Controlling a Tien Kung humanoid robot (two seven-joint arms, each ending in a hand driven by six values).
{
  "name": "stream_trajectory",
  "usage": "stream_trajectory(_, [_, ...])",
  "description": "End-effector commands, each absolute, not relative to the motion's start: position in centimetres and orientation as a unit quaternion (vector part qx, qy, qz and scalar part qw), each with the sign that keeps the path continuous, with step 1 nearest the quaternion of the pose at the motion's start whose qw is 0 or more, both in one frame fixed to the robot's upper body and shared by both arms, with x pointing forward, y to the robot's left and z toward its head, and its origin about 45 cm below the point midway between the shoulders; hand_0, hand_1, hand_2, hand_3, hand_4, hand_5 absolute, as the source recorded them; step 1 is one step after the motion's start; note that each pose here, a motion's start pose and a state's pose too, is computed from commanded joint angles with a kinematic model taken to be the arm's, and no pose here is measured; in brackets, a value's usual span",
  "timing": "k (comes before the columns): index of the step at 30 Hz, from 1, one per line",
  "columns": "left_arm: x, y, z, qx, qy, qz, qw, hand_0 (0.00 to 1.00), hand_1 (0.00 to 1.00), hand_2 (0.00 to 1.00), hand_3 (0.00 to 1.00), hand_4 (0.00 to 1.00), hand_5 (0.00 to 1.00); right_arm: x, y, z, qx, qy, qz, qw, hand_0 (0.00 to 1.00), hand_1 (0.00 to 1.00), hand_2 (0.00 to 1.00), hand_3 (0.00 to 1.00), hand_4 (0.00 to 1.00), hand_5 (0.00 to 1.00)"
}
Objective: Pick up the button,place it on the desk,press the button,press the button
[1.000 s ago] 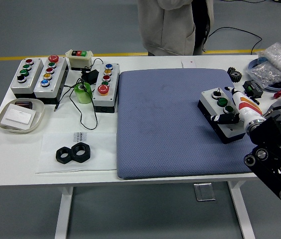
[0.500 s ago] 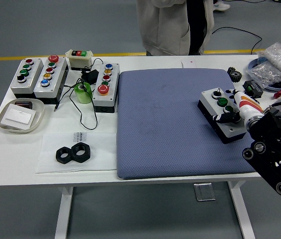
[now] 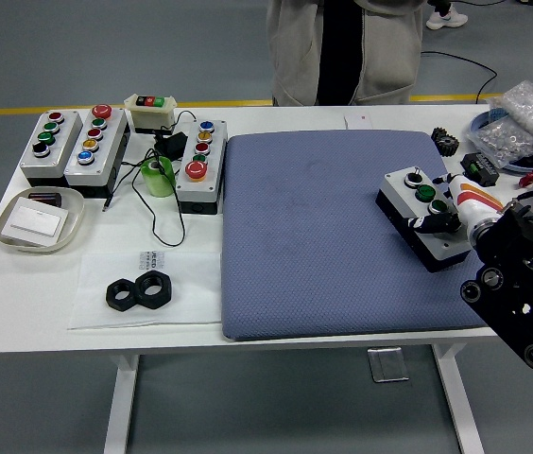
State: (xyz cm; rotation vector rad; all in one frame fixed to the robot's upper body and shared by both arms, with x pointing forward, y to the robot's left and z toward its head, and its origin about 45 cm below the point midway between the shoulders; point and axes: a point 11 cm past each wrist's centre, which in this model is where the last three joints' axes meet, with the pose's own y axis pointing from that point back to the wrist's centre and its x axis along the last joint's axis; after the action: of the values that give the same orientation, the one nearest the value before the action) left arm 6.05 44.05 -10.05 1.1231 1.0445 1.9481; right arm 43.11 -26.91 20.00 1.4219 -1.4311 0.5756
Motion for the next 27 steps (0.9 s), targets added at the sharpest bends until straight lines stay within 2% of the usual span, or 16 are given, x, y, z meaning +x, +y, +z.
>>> stream_trajectory(3, [6.0, 44.1, -10.0, 0.429, 0.398, 0.743, 0.325, 0.736, 0.827, 0.874, 0.833, 0.64, 0.998, 43.1, -27.0, 20.0, 0.586, -0.591, 0.239, 0.501, 0.482, 0.488, 0.555, 0.771, 0.889, 0.186])
stream_trajectory(4, [6.0, 44.1, -10.0, 0.429, 0.398, 0.743, 0.325, 0.736, 0.826, 0.874, 0.833, 0.638, 0.998, 43.1, -27.1, 19.9, 0.585, -0.59, 0.239, 0.502, 0.395, 0.428, 0.503, 0.72, 0.865, 0.162])
stream_trajectory(18, [5.8, 44.1, -10.1, 0.432, 0.398, 0.741, 0.324, 0.737, 0.827, 0.874, 0.833, 0.64, 0.998, 41.8, -26.6, 20.6, 0.651, -0.522, 0.288, 0.47, 0.387, 0.436, 0.505, 0.713, 0.835, 0.128])
stream_trajectory(27, [5.9, 44.1, -10.0, 0.43, 0.398, 0.743, 0.324, 0.743, 0.827, 0.874, 0.831, 0.642, 0.998, 40.3, -24.7, 22.2, 0.707, -0.42, 0.388, 0.416, 0.407, 0.458, 0.508, 0.716, 0.825, 0.112])
